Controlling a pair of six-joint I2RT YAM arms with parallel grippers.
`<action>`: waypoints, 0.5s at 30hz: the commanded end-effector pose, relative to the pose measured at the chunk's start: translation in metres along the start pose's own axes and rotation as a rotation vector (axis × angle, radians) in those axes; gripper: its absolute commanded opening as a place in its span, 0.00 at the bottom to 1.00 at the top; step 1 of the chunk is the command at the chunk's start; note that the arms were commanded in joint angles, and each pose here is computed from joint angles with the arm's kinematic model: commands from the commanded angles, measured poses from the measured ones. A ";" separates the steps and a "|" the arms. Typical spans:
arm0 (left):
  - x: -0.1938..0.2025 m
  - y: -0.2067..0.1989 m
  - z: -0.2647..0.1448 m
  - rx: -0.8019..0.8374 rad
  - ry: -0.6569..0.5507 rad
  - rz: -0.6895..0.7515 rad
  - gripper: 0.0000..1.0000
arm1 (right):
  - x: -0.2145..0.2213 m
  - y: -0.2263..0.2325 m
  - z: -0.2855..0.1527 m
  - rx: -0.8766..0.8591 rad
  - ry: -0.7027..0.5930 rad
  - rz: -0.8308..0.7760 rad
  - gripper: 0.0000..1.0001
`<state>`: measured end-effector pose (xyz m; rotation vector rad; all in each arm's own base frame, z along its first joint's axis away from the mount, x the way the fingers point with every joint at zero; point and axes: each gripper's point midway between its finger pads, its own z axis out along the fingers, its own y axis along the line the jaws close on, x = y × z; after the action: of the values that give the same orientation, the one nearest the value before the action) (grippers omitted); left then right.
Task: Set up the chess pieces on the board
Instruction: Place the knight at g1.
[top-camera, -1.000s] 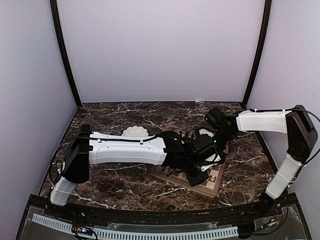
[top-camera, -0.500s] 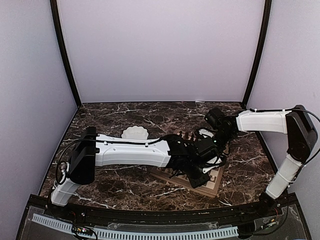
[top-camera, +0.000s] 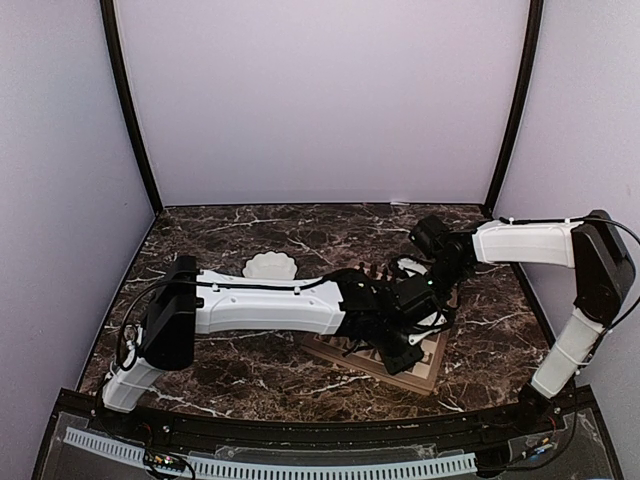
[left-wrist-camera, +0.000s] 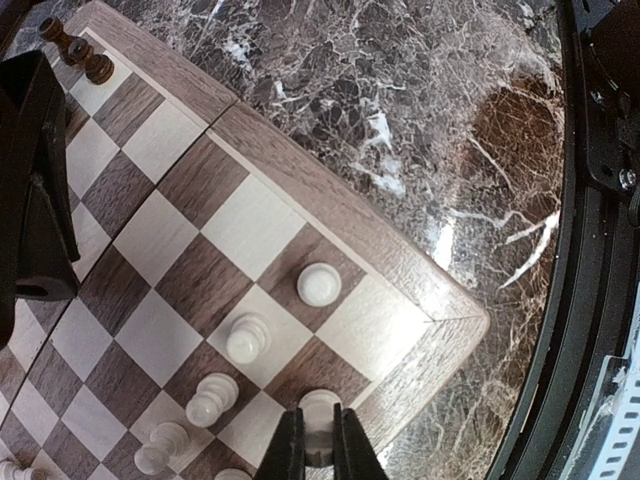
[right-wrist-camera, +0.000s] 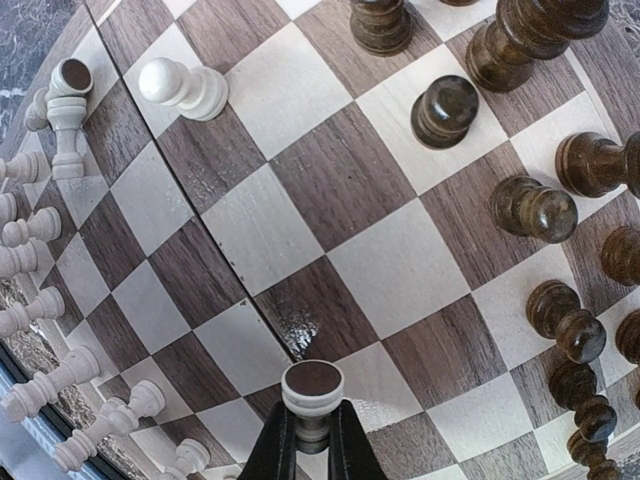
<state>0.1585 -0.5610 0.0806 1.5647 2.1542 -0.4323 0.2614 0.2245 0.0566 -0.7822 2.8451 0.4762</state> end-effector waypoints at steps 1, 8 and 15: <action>-0.010 0.001 -0.003 0.006 -0.024 -0.021 0.01 | 0.000 0.002 -0.001 -0.014 -0.005 -0.002 0.03; -0.009 -0.001 -0.002 0.013 -0.019 -0.025 0.03 | 0.000 0.002 -0.001 -0.016 -0.007 0.000 0.03; -0.008 0.001 -0.003 0.006 -0.013 -0.032 0.21 | 0.000 0.003 0.000 -0.020 -0.007 0.002 0.03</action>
<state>0.1575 -0.5641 0.0768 1.5524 2.1715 -0.4493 0.2609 0.2251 0.0567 -0.7826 2.8455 0.4828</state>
